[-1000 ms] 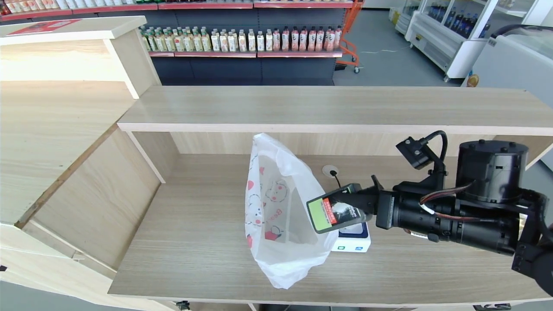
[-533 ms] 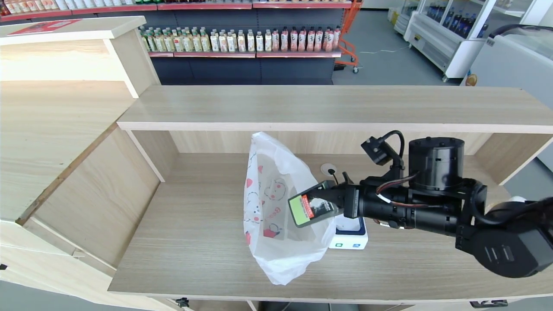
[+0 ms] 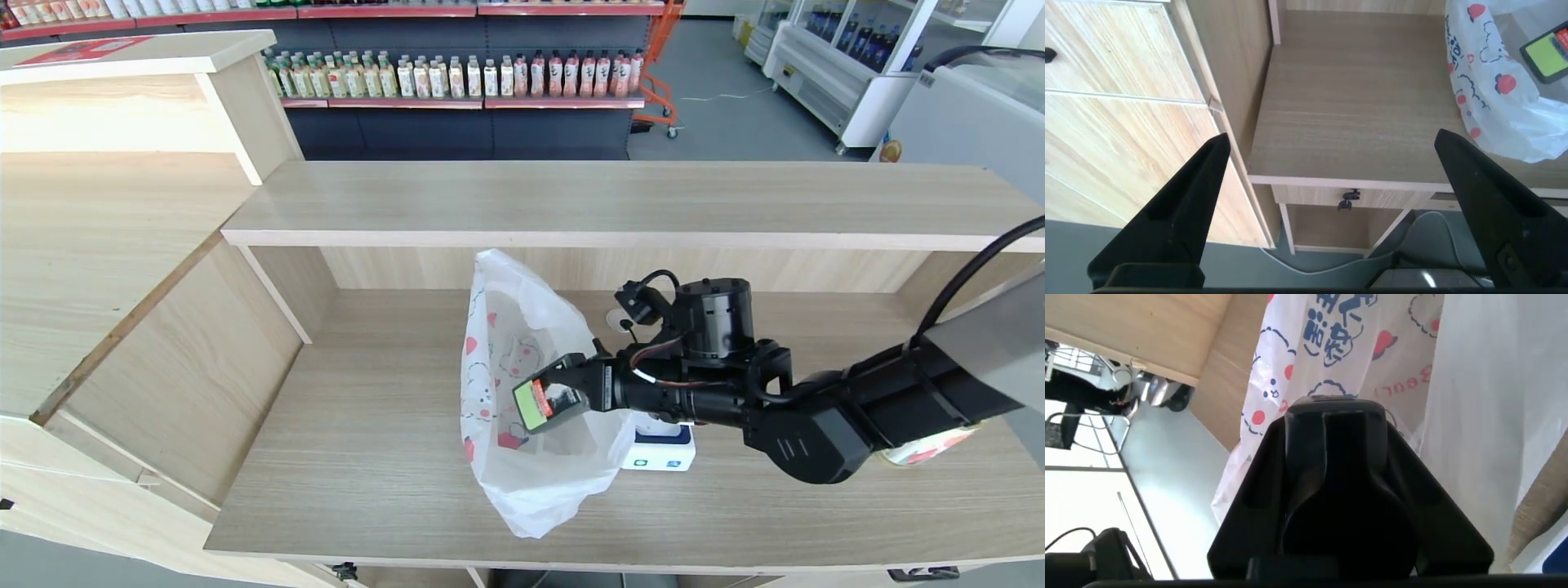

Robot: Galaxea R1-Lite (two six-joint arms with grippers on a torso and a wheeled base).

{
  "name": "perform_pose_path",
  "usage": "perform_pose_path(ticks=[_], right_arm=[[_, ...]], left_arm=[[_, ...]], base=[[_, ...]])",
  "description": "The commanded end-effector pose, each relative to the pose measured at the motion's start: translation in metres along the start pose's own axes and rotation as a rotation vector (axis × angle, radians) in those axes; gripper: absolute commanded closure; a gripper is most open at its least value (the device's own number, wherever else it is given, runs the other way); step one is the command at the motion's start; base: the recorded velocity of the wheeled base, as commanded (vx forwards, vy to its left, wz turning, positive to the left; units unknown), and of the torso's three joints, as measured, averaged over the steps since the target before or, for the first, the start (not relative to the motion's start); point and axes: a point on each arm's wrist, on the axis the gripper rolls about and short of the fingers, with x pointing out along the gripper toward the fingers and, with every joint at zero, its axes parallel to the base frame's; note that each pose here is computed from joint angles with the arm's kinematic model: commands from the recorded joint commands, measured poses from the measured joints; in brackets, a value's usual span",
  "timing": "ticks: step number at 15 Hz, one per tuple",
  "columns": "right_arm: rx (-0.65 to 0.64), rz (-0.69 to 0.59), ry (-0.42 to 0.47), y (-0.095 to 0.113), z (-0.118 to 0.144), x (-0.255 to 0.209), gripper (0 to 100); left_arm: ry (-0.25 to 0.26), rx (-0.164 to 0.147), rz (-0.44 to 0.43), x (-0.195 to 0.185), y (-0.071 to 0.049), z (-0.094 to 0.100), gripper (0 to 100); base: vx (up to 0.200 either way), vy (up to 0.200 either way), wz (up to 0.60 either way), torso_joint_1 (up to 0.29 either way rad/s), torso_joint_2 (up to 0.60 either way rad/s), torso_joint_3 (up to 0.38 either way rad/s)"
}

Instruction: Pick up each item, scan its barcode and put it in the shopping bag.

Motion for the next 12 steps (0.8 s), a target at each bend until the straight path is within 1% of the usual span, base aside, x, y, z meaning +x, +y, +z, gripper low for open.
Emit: perform_pose_path(ticks=[1, 2, 4, 7, 9, 12], right_arm=[[-0.002, 0.007, 0.055, -0.003, -0.018, 0.020, 100], [-0.016, 0.007, 0.063, -0.004, -0.020, 0.024, 100], [-0.089, 0.000, 0.084, -0.010, -0.028, 0.031, 100], [-0.282, -0.028, 0.126, -0.028, -0.041, 0.036, 100], [-0.348, -0.027, 0.133, -0.033, -0.046, 0.043, 100], [-0.404, -0.024, 0.139, -0.038, -0.049, 0.051, 100]], left_arm=[[0.000, 0.000, 0.001, 0.000, 0.000, 0.000, 0], [0.000, 0.000, 0.001, 0.000, 0.000, 0.000, 0], [0.000, 0.000, 0.001, 0.000, 0.000, 0.000, 0], [0.000, 0.000, 0.001, 0.000, 0.000, 0.000, 0], [0.000, 0.000, 0.001, 0.000, 0.000, 0.000, 0], [0.000, 0.000, 0.001, 0.000, 0.000, 0.000, 0]], base=[[0.000, 0.000, 0.00, 0.000, 0.00, 0.000], [0.000, 0.000, 0.00, 0.000, 0.00, 0.000], [0.000, 0.000, 0.00, 0.000, 0.00, 0.000], [0.000, 0.000, 0.00, 0.000, 0.00, 0.000], [0.000, 0.000, 0.00, 0.000, 0.00, 0.000], [0.000, 0.000, 0.00, 0.000, 0.00, 0.000]])
